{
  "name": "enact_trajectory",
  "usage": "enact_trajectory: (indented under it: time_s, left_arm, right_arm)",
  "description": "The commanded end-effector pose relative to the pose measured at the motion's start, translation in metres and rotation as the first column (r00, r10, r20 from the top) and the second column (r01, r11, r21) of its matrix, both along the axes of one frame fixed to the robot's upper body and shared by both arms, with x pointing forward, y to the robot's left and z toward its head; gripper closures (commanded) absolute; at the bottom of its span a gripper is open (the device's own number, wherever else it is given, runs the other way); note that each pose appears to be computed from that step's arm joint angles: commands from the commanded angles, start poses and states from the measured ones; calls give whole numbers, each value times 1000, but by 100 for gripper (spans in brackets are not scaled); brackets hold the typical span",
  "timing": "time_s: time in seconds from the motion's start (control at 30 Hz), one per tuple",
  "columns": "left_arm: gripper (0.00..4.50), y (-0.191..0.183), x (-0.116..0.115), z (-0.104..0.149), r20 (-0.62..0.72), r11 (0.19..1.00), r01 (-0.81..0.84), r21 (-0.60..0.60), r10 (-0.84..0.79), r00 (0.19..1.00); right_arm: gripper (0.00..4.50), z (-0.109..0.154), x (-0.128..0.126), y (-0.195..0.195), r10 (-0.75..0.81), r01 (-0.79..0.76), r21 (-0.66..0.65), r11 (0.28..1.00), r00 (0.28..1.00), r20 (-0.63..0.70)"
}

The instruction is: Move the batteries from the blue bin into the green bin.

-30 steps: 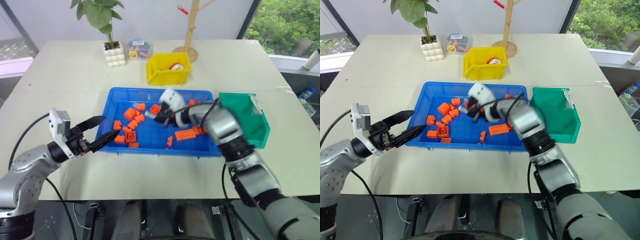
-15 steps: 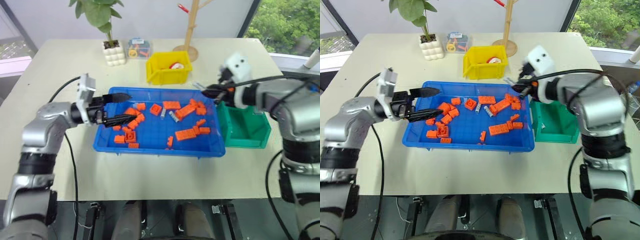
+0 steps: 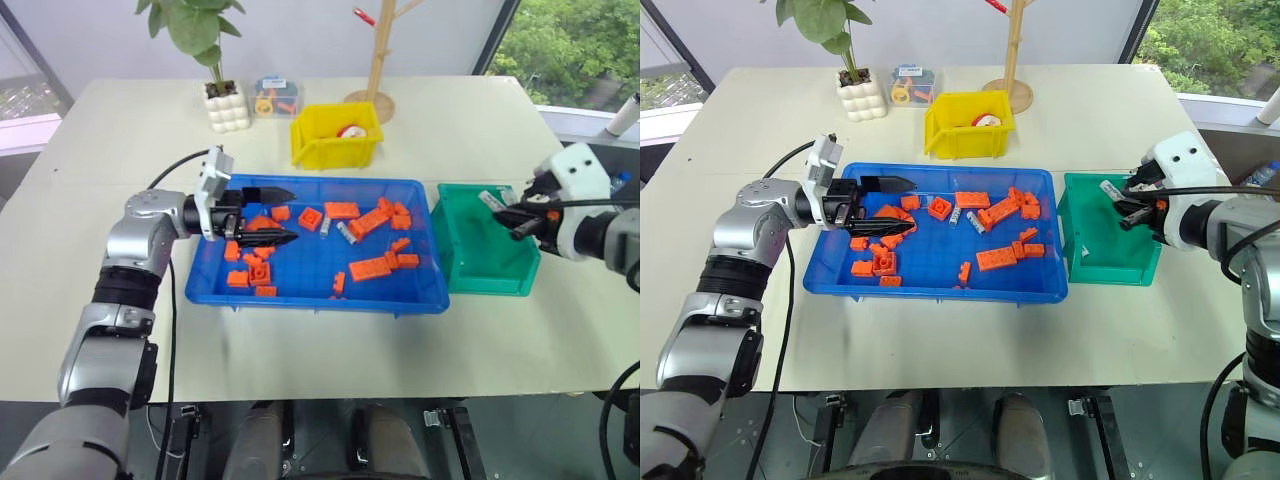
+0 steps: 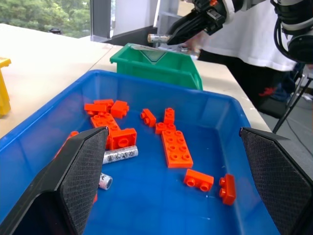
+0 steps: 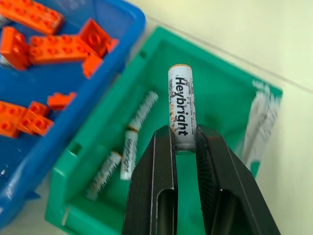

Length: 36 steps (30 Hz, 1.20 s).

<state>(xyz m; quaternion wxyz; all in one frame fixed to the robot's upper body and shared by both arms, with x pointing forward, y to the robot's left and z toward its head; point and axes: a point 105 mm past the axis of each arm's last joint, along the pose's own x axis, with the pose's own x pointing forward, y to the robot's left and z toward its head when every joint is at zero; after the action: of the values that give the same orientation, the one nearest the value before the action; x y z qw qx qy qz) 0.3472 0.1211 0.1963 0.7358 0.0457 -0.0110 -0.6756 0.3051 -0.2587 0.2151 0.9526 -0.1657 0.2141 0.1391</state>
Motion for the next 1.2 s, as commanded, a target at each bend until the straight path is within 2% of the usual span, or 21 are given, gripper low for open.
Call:
enact_trajectory:
  time_s: [0.03, 0.1, 0.17, 0.2, 0.4, 0.43, 0.53, 0.6, 0.73, 0.83, 0.97, 1.03, 1.2]
  left_arm:
    - [0, 4, 0, 15, 59, 1000, -6, -10, 7, 998]
    - [0, 8, 0, 16, 60, 1000, -23, -11, 23, 998]
    - [0, 12, -1, 16, 60, 999, -38, -10, 39, 997]
    - [0, 15, -2, 16, 59, 999, -45, -10, 45, 997]
    - [0, 24, -6, 16, 55, 997, -77, -9, 78, 995]
    - [0, 24, -7, 17, 54, 997, -81, -9, 82, 995]
    - [0, 28, -8, 16, 53, 995, -101, -7, 101, 993]
    - [0, 30, -8, 17, 51, 993, -118, -10, 119, 992]
    - [0, 36, -9, 16, 49, 988, -154, -15, 154, 987]
    - [0, 39, -9, 18, 60, 980, -197, -33, 198, 978]
    - [0, 44, -7, 25, 104, 957, -279, -74, 286, 953]
    - [0, 48, -9, 29, 119, 943, -318, -95, 328, 937]
    - [0, 57, -18, 32, 132, 914, -389, -116, 402, 906]
  right_arm:
    - [448, 5, 0, -1, -4, 4, -13, 1000, 999, 41]
    - [448, 0, 1, -5, -15, 16, -27, 1000, 999, 34]
    - [346, -3, 2, -11, -23, 24, -51, 998, 999, 29]
    - [324, -4, 2, -12, -23, 25, -60, 998, 999, 26]
    - [30, -3, 5, -18, -11, 15, -108, 994, 999, 34]
    - [6, -2, 6, -19, -12, 17, -119, 993, 999, 38]
    - [6, 6, 11, -24, -7, 19, -181, 983, 998, 70]
    - [6, 23, 20, -21, 4, 23, -193, 981, 990, 138]
    - [6, 56, 39, 29, 108, -107, -16, 994, 961, 256]
    - [6, 51, 49, 87, 199, -259, 221, 940, 945, 260]
    - [6, 34, 52, 134, 228, -298, 389, 872, 949, 217]
    - [6, 25, 49, 157, 251, -309, 436, 845, 950, 187]
    - [6, 13, 39, 193, 325, -359, 438, 824, 933, 153]
